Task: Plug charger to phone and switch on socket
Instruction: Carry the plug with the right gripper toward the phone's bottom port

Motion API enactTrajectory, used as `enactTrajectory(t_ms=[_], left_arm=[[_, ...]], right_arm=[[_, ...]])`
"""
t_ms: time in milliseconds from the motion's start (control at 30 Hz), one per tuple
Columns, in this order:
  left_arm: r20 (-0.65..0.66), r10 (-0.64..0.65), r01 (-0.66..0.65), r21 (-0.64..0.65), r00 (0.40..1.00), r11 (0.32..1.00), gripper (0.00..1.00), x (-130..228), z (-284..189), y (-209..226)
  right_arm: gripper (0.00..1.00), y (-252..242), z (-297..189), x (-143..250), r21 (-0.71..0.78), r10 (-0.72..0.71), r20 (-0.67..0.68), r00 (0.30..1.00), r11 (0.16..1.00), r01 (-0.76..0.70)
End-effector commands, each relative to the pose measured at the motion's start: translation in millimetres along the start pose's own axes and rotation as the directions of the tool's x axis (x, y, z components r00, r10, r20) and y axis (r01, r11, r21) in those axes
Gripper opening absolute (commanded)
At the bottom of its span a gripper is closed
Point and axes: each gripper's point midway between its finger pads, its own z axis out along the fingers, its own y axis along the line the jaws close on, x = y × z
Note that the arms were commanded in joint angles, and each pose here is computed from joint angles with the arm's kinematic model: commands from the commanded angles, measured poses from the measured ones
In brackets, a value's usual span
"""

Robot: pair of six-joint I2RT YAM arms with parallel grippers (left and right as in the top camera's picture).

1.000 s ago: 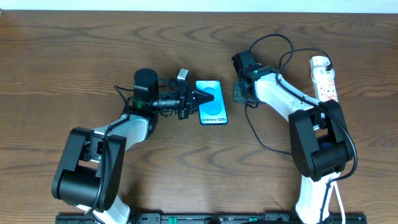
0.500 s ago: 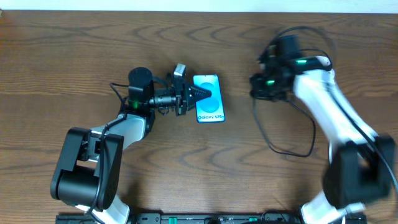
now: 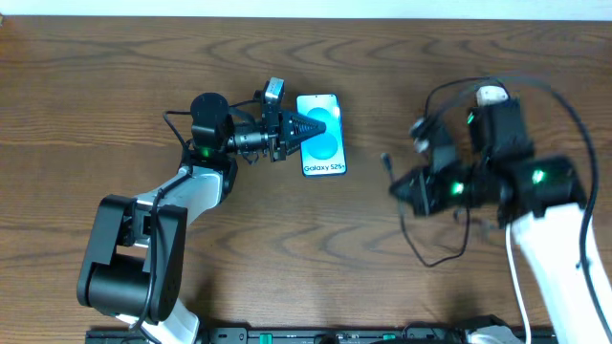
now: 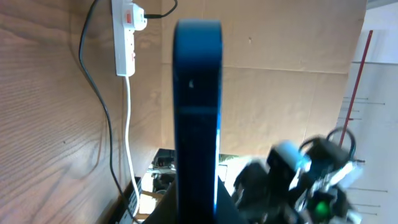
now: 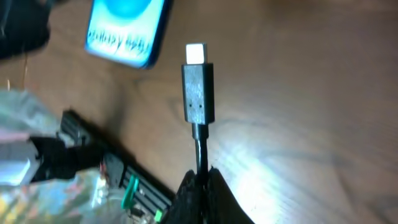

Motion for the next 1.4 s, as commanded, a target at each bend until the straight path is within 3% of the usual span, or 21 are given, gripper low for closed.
enactTrajectory(t_ms=[0, 167, 400, 767, 1367], left_arm=[[0.012, 0.068, -0.068, 0.018, 0.998, 0.998, 0.07, -5.0, 0.9, -17.0], [0.086, 0.06, -0.061, 0.017, 0.995, 0.998, 0.07, -15.9, 5.3, -17.4], [0.17, 0.066, -0.069, 0.015, 0.983, 0.997, 0.08, -21.7, 24.8, -18.3], [0.152, 0.228, -0.23, -0.004, 0.962, 0.973, 0.07, -16.9, 28.5, -20.0], [0.057, 0.256, -0.257, 0.012, 0.965, 0.966, 0.07, -3.2, 23.2, -18.8]], right_arm=[[0.01, 8.6, 13.6, 27.0, 0.028, 0.086, -0.009, 0.996, 0.996, -0.086], [0.01, 30.7, 41.2, 43.9, -0.009, 0.071, 0.023, 0.997, 0.997, -0.071], [0.01, 34.1, 71.4, 41.9, 0.066, 0.064, 0.069, 0.996, 0.995, -0.068], [0.01, 40.6, 72.3, 29.9, 0.045, 0.09, 0.093, 0.992, 0.994, -0.095], [0.01, 39.8, 67.6, 29.0, 0.067, 0.063, 0.091, 0.994, 0.995, -0.069]])
